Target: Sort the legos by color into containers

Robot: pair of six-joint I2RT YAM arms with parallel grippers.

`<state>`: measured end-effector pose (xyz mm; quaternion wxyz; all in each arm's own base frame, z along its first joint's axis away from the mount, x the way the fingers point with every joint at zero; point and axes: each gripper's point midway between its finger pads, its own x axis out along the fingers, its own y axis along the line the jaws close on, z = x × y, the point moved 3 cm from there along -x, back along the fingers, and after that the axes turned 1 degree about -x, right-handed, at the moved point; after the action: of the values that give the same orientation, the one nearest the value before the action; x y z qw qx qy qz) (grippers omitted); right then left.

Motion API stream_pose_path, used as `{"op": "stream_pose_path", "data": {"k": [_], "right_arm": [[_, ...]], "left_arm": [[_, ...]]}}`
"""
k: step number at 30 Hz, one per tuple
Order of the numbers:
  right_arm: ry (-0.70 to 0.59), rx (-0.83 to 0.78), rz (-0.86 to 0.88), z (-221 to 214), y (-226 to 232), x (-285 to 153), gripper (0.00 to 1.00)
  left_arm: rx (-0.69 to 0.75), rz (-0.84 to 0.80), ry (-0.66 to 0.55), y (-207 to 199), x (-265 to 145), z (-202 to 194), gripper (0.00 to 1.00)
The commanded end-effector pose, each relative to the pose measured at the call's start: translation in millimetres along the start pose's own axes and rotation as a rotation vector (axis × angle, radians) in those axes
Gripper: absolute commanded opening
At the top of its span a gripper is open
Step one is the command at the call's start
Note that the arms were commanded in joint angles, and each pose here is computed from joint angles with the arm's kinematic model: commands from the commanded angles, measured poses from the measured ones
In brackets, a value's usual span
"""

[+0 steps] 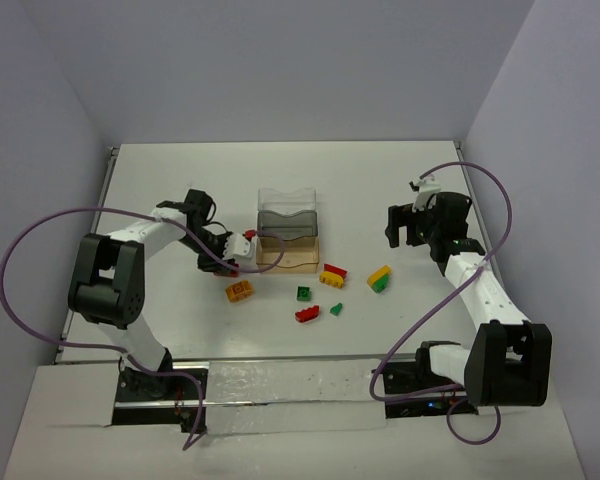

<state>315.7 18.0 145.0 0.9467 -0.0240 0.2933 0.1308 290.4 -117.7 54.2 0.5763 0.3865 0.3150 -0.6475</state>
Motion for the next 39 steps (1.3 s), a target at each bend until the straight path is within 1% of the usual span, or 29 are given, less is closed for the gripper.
{"op": "stream_pose_path", "data": {"k": [1,2,3,5,7,9,11,12,13,14,15,16,18,20,22,24,28,34,39], "right_arm": [[-0.083,-0.011,-0.019,30.1,-3.8,-11.1,1.00],[-0.089,-0.011,-0.015,31.8,-2.7,-12.6,1.00],[-0.093,-0.007,-0.010,33.2,-1.4,-13.9,1.00],[-0.116,-0.007,0.018,41.7,4.9,-19.4,1.00],[-0.141,-0.006,0.068,56.1,17.8,-27.5,1.00],[-0.164,-0.037,0.142,75.0,40.6,-34.0,1.00],[-0.178,-0.069,0.234,86.1,66.6,-41.0,1.00],[-0.191,-0.084,0.267,93.1,77.5,-44.4,1.00],[-0.200,-0.102,0.341,100.4,96.4,-50.8,1.00],[-0.215,-0.119,0.464,110.3,123.4,-60.8,1.00],[-0.219,-0.121,0.557,115.3,141.4,-67.8,1.00],[-0.235,-0.134,0.615,124.5,154.0,-75.7,1.00],[-0.223,-0.117,0.744,138.7,184.5,-85.6,1.00],[-0.237,-0.100,0.819,155.6,204.3,-96.3,0.99],[-0.231,-0.098,0.852,164.3,216.6,-99.6,0.96],[-0.218,-0.116,0.885,165.6,230.3,-101.8,0.96],[-0.165,-0.102,1.002,163.1,256.7,-106.0,0.99],[-0.105,-0.168,1.061,154.3,291.0,-103.1,1.00],[-0.071,-0.181,1.133,155.0,312.3,-105.9,1.00]], "left_arm": [[0.008,0.077,-0.022,15.8,-12.9,13.2,0.19],[-0.004,0.087,-0.033,19.1,-16.7,17.1,0.09],[-0.022,0.094,-0.052,20.5,-21.0,21.6,0.04],[-0.059,0.122,-0.101,25.0,-36.3,31.5,0.00],[-0.092,0.166,-0.214,30.4,-61.8,55.4,0.00],[-0.131,0.198,-0.367,34.3,-94.3,81.0,0.00],[-0.216,0.194,-0.489,32.6,-118.7,96.1,0.00],[-0.243,0.176,-0.546,29.6,-127.9,107.4,0.00],[-0.276,0.161,-0.618,26.9,-140.6,117.9,0.00],[-0.303,0.134,-0.705,20.7,-156.4,131.1,0.00],[-0.312,0.114,-0.749,15.0,-164.5,138.7,0.00],[-0.322,0.088,-0.787,10.8,-168.4,145.1,0.00],[-0.350,0.013,-0.891,-4.4,-181.7,163.2,0.00],[-0.382,-0.071,-0.965,-15.8,-186.9,172.6,0.00],[-0.386,-0.103,-0.989,-23.4,-189.9,177.3,0.00],[-0.377,-0.113,-0.992,-28.5,-190.1,179.8,0.00],[-0.364,-0.135,-0.988,-39.3,-185.9,183.8,0.00],[-0.365,-0.182,-0.972,-44.4,-173.2,188.7,0.00],[-0.360,-0.195,-0.958,-44.1,-168.7,193.2,0.00]]}}
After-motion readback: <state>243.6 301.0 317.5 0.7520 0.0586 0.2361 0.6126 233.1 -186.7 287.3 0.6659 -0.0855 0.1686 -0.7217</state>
